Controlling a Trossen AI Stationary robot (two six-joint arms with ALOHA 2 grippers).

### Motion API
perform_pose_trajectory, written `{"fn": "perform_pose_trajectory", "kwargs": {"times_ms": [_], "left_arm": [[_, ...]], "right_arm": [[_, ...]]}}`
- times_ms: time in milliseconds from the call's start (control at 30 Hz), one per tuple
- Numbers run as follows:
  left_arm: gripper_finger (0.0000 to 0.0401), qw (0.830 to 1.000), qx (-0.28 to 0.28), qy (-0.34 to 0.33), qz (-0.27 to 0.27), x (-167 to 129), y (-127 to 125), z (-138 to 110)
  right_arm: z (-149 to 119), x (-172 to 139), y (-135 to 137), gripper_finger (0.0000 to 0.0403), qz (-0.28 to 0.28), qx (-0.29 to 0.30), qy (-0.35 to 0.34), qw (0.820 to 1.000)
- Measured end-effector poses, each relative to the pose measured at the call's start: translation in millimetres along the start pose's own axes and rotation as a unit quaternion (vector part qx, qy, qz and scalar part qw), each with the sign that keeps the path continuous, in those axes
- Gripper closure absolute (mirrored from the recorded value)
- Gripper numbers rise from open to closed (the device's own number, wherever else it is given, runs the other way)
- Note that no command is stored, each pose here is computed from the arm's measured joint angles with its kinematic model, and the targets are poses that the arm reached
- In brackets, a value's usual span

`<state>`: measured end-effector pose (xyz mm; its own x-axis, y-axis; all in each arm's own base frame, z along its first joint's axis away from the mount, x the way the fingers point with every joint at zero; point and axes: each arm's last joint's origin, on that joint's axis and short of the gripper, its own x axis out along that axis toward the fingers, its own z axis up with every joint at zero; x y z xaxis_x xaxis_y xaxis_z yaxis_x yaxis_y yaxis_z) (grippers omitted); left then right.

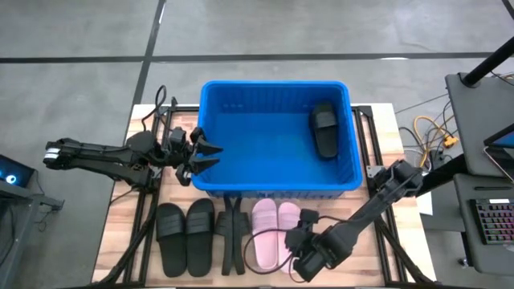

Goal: Pick and place slides into bin
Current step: Put the right pink slide into the blue bin

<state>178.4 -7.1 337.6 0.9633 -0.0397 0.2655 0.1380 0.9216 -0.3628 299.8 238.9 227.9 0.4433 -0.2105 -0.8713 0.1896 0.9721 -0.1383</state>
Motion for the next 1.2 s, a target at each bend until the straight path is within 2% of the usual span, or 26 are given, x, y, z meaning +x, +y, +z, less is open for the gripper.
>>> {"fn": "perform_pose_trajectory", "kwargs": {"times_ms": [300, 600, 833, 967, 1167, 1200], "left_arm": [[0.0225, 1.0, 0.0, 0.009, 0.003, 0, 1, -2], [0.0225, 1.0, 0.0, 0.009, 0.001, 0, 0, -2], [0.0225, 1.0, 0.0, 0.009, 0.001, 0, 1, -2], [0.0225, 1.0, 0.0, 0.009, 0.001, 0, 1, -2], [0.0225, 1.0, 0.0, 0.009, 0.002, 0, 1, -2], [0.0225, 1.0, 0.0, 0.009, 0.001, 0, 0, -2]], "right_arm": [[-14, 30, 5, 0.0202, -0.076, -0.043, 0.04, 0.995], [-18, 50, 9, 0.0202, -0.121, -0.064, 0.024, 0.99], [-24, 70, 10, 0.0209, -0.145, -0.082, 0.042, 0.985], [-23, 75, 9, 0.0254, -0.15, -0.08, 0.046, 0.984], [-22, 71, 6, 0.0376, -0.146, -0.09, 0.058, 0.983], [-22, 68, 4, 0.0383, -0.145, -0.098, 0.064, 0.983]]}}
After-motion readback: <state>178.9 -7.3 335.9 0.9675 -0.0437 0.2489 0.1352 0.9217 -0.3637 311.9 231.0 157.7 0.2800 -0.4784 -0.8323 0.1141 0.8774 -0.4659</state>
